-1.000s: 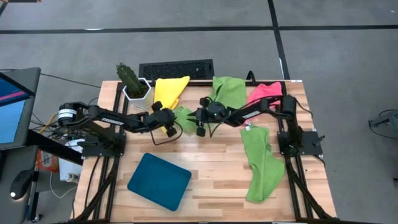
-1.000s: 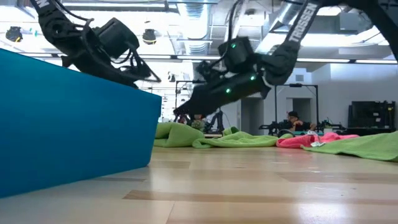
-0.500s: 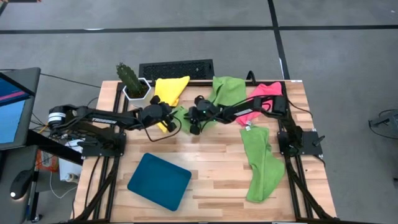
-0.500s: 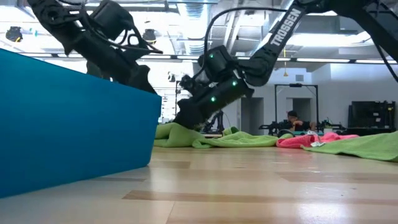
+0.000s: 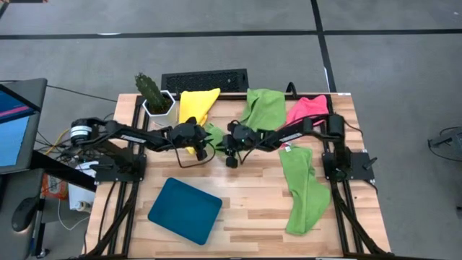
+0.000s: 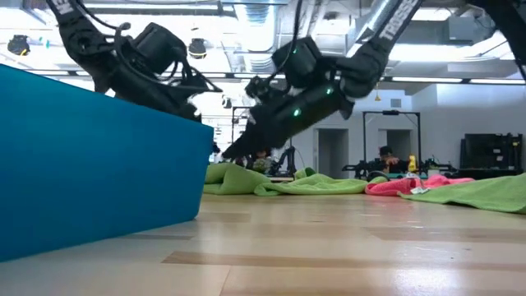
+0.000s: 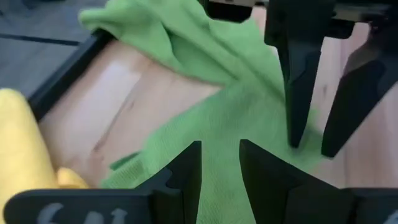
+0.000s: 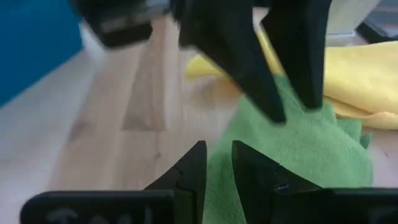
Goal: Fold microfiber towels
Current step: Put the top left green microfiber in the blue bin
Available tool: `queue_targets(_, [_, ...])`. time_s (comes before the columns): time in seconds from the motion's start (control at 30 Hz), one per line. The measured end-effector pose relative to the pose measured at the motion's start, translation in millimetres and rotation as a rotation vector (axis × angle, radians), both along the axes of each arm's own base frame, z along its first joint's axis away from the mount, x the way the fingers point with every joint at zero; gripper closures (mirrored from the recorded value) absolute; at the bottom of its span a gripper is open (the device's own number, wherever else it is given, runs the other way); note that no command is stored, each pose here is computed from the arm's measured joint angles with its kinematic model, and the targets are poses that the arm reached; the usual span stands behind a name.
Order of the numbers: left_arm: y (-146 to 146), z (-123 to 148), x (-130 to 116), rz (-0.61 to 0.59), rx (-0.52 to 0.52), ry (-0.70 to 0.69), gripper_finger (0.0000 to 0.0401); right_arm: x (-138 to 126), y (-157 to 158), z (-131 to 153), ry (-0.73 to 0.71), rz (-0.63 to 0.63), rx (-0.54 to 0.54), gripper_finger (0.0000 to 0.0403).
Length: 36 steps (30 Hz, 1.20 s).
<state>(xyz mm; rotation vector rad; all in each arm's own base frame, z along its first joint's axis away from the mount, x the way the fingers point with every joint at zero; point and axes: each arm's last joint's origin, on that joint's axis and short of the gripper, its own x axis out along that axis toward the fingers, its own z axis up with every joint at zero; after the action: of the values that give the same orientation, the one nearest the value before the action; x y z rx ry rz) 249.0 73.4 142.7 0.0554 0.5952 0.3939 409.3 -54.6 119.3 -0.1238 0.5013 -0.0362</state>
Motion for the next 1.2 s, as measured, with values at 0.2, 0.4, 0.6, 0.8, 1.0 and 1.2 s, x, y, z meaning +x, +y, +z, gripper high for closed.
queue_targets(0.2, [7.2,-34.5,3.2,0.017,-0.044,0.111,0.0299,1.1,-0.4,-29.9,0.059,-0.038,0.038,0.0303])
queue_targets(0.4, [17.1,-49.7,5.6,0.084,-0.079,0.103,0.0299,-0.1,-0.2,-36.1,0.096,-0.036,0.043,0.0303])
queue_targets(0.6, [15.9,-37.8,1.5,0.110,-0.113,0.072,0.0299,-2.0,0.0,-31.8,0.114,-0.031,0.039,0.0303])
queue_targets(0.8, [12.3,14.0,-7.0,0.127,0.009,-0.073,0.0299,-2.8,-5.5,-8.1,0.051,-0.022,0.004,0.0303])
queue_targets(1.0, [25.4,27.2,-9.6,0.071,0.077,-0.145,0.0299,-5.0,-28.8,-2.6,0.006,-0.099,-0.004,0.0303])
queue_targets(1.2, [33.7,-6.2,1.9,-0.014,-0.006,-0.111,0.0299,-8.6,-44.1,-4.3,0.007,-0.167,0.051,0.0303])
